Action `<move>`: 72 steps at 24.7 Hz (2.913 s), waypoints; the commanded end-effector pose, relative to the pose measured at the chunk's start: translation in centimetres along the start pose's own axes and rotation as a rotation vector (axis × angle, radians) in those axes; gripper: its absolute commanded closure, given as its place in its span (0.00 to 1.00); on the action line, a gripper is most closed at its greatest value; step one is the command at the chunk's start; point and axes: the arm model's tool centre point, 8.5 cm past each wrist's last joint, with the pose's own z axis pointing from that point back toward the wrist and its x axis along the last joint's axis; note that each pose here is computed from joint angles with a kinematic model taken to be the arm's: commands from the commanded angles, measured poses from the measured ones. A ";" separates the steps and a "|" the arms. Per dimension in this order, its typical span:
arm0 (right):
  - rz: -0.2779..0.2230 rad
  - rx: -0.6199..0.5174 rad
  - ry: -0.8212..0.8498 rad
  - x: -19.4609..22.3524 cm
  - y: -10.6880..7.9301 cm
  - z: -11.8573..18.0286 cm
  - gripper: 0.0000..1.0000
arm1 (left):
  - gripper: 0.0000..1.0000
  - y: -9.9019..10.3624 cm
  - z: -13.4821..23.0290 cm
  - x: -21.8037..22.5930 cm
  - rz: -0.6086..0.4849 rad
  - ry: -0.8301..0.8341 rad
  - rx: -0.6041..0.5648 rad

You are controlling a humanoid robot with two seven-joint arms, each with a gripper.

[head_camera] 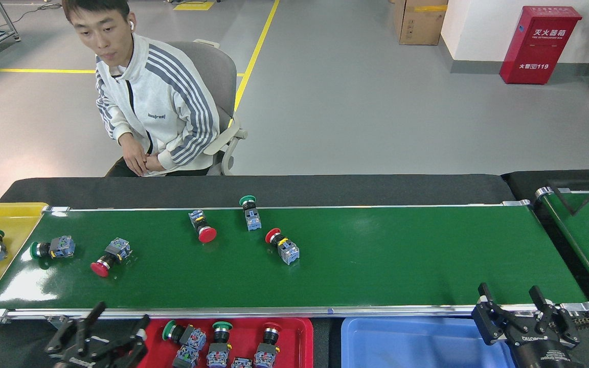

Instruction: Pick switch part from conveyor to tray

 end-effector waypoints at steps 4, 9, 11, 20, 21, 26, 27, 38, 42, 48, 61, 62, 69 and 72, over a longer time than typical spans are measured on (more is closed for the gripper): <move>0.006 -0.024 -0.013 -0.1 -0.9 -0.2 0.01 | 0.00 1.1 -0.4 -2.0 -0.020 -0.002 0.024; 0.002 -0.030 -0.023 0.2 -1.1 -0.2 0.01 | 0.00 2.0 -3.1 -5.1 -0.038 0.027 0.013; 0.000 -0.036 -0.041 0.5 -1.2 -0.4 0.01 | 0.00 2.0 -3.9 -7.1 -0.038 0.048 -0.011; 0.001 -0.052 -0.097 1.5 -1.9 -0.8 0.01 | 0.00 2.3 -8.3 -11.6 0.013 0.040 -0.112; 0.000 -0.046 -0.101 1.5 -1.8 -0.9 0.01 | 0.00 2.3 -8.8 -11.7 0.017 0.038 -0.121; -0.012 -0.034 -0.128 2.5 -1.5 -1.0 0.01 | 0.09 2.2 -10.5 -12.8 0.060 0.099 -0.123; -0.015 -0.034 -0.143 2.9 -1.5 -1.1 0.01 | 0.18 2.3 -10.8 -13.1 0.062 0.126 -0.112; -0.032 -0.035 -0.152 3.6 -1.3 -1.1 0.01 | 0.91 2.1 -11.5 -9.2 0.088 -0.070 -0.046; -0.029 -0.038 -0.132 2.8 -1.4 -0.9 0.01 | 0.91 4.1 -9.8 -3.5 0.020 -0.345 0.069; -0.028 -0.061 -0.084 1.1 -2.2 -1.0 0.01 | 0.70 3.4 -2.2 7.4 -0.051 -0.565 0.078; -0.024 -0.068 -0.080 0.8 -2.5 -1.0 0.01 | 0.00 2.8 -1.2 9.3 -0.010 -0.432 0.033; -0.025 -0.068 -0.080 0.9 -2.5 -1.0 0.01 | 0.00 2.6 -1.4 7.6 -0.001 -0.335 0.027; -0.025 -0.069 -0.082 1.0 -2.5 -0.7 0.01 | 0.00 0.8 -0.2 -0.2 0.033 0.018 -0.017; -0.027 -0.062 -0.077 0.9 -2.2 -0.5 0.01 | 0.00 0.5 0.3 -0.4 0.034 0.032 -0.024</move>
